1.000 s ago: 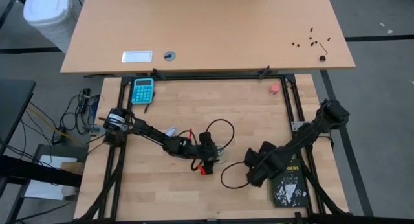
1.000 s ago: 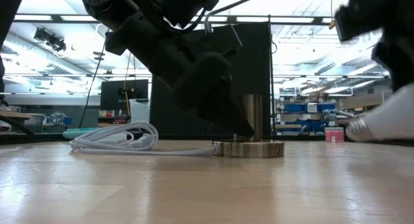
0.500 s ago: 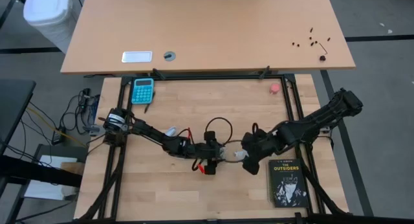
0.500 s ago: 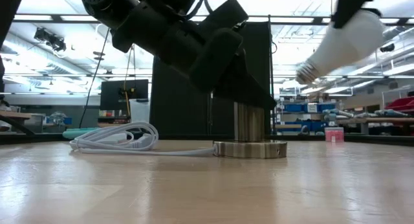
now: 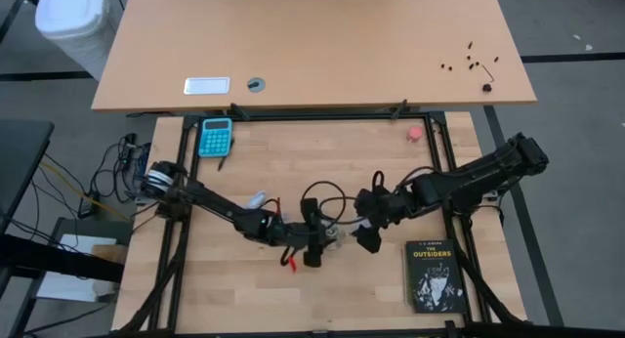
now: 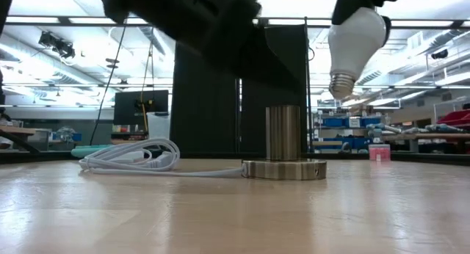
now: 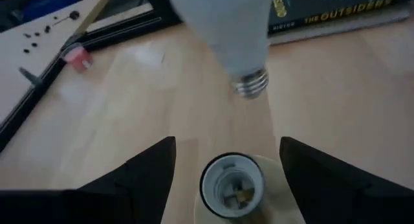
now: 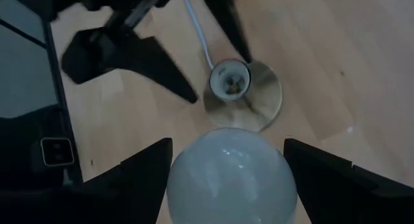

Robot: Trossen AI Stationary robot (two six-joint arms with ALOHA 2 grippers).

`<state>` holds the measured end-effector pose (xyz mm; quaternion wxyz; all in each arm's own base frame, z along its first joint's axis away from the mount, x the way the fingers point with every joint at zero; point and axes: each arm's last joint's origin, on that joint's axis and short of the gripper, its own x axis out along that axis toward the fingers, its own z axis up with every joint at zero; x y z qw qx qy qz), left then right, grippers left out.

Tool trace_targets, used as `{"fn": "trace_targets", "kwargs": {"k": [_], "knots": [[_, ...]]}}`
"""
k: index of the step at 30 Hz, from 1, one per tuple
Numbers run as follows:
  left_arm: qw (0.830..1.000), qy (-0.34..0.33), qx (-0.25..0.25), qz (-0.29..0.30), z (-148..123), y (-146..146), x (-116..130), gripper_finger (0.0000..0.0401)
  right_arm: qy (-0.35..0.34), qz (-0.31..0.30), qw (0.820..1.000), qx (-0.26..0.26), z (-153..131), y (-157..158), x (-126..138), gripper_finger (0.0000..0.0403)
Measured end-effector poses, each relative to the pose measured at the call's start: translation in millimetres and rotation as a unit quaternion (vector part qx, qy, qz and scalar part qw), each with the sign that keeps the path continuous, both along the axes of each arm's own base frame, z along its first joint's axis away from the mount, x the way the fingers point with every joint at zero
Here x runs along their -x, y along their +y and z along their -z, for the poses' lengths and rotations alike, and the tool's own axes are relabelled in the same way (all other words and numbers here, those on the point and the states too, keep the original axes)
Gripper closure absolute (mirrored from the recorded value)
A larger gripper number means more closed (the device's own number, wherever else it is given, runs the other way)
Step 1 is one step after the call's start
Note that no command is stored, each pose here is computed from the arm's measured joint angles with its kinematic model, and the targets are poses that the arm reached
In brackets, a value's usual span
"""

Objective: Screw lightbulb
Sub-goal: Insert the lightbulb into the lamp

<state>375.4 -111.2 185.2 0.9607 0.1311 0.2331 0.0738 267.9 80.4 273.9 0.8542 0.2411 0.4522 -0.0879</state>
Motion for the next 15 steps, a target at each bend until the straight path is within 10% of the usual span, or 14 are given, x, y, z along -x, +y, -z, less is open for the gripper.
{"fn": "trace_targets", "kwargs": {"k": [15], "knots": [[0.995, 0.073, 0.072, -0.018, -12, -14, 30, 0.0119, -0.076, -0.021, 0.997, 0.001, 5, -9, -32, 0.0097]]}}
